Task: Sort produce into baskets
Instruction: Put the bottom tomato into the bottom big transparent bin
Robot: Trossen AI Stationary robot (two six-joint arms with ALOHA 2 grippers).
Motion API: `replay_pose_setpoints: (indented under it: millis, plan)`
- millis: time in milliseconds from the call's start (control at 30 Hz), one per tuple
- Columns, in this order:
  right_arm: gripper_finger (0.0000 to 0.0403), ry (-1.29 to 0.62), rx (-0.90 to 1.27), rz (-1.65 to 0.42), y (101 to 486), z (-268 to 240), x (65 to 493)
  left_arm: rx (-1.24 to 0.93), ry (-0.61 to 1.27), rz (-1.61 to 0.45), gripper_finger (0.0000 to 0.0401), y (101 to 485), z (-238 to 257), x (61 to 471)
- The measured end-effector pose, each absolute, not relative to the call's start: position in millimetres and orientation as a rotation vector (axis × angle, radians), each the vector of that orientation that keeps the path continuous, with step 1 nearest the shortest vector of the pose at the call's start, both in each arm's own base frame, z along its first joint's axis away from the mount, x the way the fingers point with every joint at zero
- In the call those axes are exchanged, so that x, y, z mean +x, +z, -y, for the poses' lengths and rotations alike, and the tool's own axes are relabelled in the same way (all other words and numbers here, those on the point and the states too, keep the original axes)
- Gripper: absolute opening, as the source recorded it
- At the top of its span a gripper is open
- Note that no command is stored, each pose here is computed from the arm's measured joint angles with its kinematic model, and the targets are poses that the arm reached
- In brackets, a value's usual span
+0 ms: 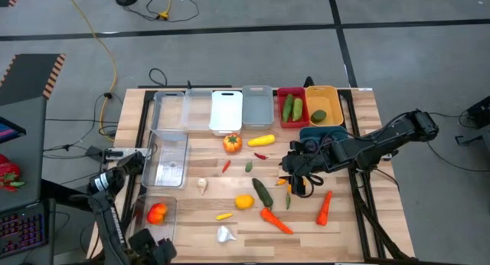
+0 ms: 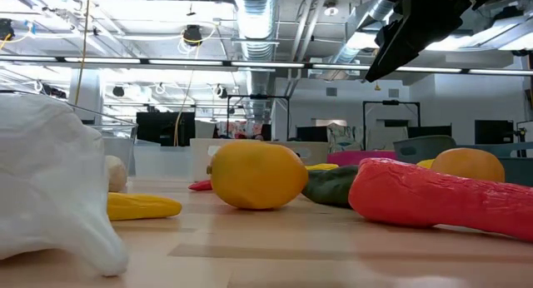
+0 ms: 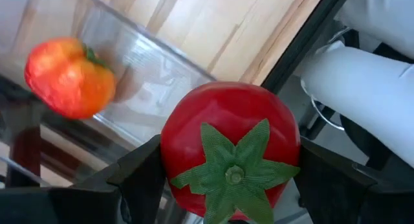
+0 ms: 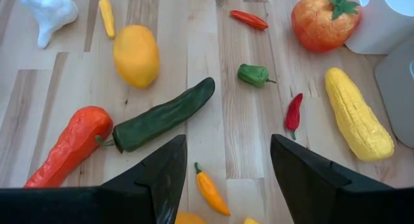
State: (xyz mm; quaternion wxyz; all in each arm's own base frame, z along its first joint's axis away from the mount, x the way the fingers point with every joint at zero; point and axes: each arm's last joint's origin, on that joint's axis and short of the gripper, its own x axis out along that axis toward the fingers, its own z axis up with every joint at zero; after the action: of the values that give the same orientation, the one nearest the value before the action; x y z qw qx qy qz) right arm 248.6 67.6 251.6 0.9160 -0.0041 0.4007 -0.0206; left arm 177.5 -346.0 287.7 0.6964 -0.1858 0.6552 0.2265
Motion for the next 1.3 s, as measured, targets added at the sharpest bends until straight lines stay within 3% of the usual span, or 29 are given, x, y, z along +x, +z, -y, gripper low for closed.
replay_pose_setpoints:
  millis: [333, 600, 967, 1300]
  plan:
    - [0.025, -0.043, -0.008, -0.825, 251.6, -67.6, 248.6, -0.405, 0.528, -1.465, 0.0282, 282.3, 350.3, 165.1]
    - [0.025, -0.043, -0.008, -0.824, 251.6, -67.7, 248.6, -0.322, 0.571, -1.623, 0.0282, 258.5, 344.6, 161.9]
    - [0.025, -0.043, -0.008, -0.825, 251.6, -67.6, 248.6, -0.325, 0.589, -1.62, 0.0284, 256.1, 340.8, 168.0]
    - [0.025, -0.043, -0.008, -0.825, 251.6, -67.6, 248.6, -0.299, 0.558, -1.635, 0.0352, 255.9, 338.5, 172.7]
